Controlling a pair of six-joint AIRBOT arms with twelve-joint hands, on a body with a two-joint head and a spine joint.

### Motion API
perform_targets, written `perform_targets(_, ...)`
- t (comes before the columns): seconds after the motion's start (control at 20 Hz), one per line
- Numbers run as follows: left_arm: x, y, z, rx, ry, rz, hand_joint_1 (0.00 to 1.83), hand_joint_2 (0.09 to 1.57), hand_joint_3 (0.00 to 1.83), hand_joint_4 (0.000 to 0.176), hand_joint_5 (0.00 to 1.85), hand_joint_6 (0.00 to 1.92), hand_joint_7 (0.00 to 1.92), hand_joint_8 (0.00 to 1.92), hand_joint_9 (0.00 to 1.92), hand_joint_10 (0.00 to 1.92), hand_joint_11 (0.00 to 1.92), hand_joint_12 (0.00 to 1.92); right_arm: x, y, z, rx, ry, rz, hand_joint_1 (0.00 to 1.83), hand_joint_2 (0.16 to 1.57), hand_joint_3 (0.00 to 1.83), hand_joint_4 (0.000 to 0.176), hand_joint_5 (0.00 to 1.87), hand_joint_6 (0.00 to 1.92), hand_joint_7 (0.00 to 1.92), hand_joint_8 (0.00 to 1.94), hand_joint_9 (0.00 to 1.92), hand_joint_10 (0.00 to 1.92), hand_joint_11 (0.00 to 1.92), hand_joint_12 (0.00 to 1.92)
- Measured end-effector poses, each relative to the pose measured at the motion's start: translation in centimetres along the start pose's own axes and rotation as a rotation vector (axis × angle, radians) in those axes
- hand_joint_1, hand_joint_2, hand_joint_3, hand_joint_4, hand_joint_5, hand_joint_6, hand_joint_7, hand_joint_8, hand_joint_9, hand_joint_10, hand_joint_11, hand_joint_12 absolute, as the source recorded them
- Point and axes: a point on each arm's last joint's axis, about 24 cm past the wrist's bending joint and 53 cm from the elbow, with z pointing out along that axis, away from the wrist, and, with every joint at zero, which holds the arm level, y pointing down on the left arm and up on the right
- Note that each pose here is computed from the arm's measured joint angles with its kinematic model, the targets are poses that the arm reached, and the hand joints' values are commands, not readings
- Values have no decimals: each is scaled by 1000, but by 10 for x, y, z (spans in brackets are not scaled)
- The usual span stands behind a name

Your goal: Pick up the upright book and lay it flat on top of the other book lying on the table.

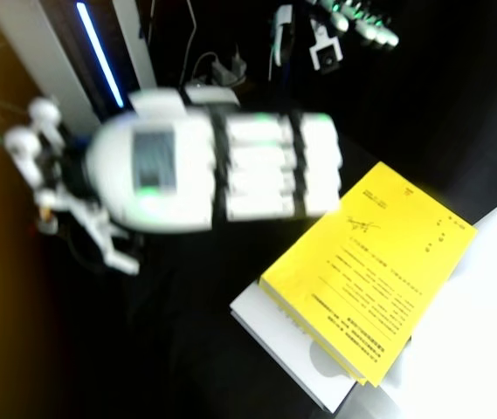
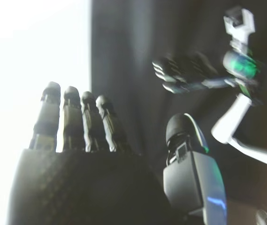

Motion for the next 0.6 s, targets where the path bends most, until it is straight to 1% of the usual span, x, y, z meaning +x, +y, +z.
perform_targets(0.05,-1,1,-1,-7,2,4,484,1152,0,174,0,0,0,0,0,0,0,0,-5,10,-7,-23,-10,2,119,1235,0,24,0,0,0,0,0,0,0,0)
perform_targets(0.1,-2,3,-2,-12,1,8,480,1133,0,176,0,0,0,0,0,0,0,0,-11,16,-14,-32,-21,1,75,1221,0,0,0,0,0,0,0,0,0,0)
perform_targets(0.2,-4,4,-1,-18,-1,11,495,1116,0,175,0,0,0,0,0,0,0,0,-21,29,-30,-45,-40,-8,9,1223,0,0,0,0,0,0,0,0,0,0)
perform_targets(0.25,-5,4,-1,-15,1,16,515,1093,0,165,0,0,0,0,0,0,0,0,-24,33,-35,-46,-48,-10,142,1214,0,0,0,0,0,0,0,0,0,0)
perform_targets(0.3,-8,3,-1,-11,-1,21,518,1054,0,134,0,0,0,0,0,0,0,0,-29,39,-42,-52,-56,-16,271,1189,0,0,0,0,0,0,0,0,0,0)
perform_targets(0.35,-9,3,-1,-12,-3,24,508,1048,0,122,0,0,0,0,0,0,0,0,-32,42,-46,-57,-65,-16,316,1171,0,23,0,0,0,0,0,0,0,0)
perform_targets(0.4,-10,4,-2,-12,1,31,477,998,0,120,0,0,0,0,0,0,0,0,-35,44,-48,-60,-72,-15,270,1176,0,14,0,0,0,0,0,0,0,0)
perform_targets(0.45,-12,5,-2,-15,6,41,471,997,0,123,0,0,0,0,0,0,0,0,-38,47,-51,-63,-81,-14,214,1170,0,2,0,0,0,0,0,0,0,0)
perform_targets(0.5,-14,7,-2,-21,2,46,432,1024,3,127,0,0,0,0,0,0,0,0,-41,50,-54,-68,-88,-15,203,1185,0,0,0,0,0,0,0,0,0,0)
perform_targets(0.55,-18,8,-2,-23,-2,55,422,1024,3,123,0,0,0,0,0,0,0,0,-47,53,-58,-79,-107,-10,159,1190,0,13,0,0,0,0,0,0,0,0)
perform_targets(0.6,-21,8,-1,-21,-4,63,431,1016,0,142,0,0,0,0,0,0,0,0,-53,54,-63,-83,-131,6,166,1186,0,48,0,0,0,0,0,0,0,0)
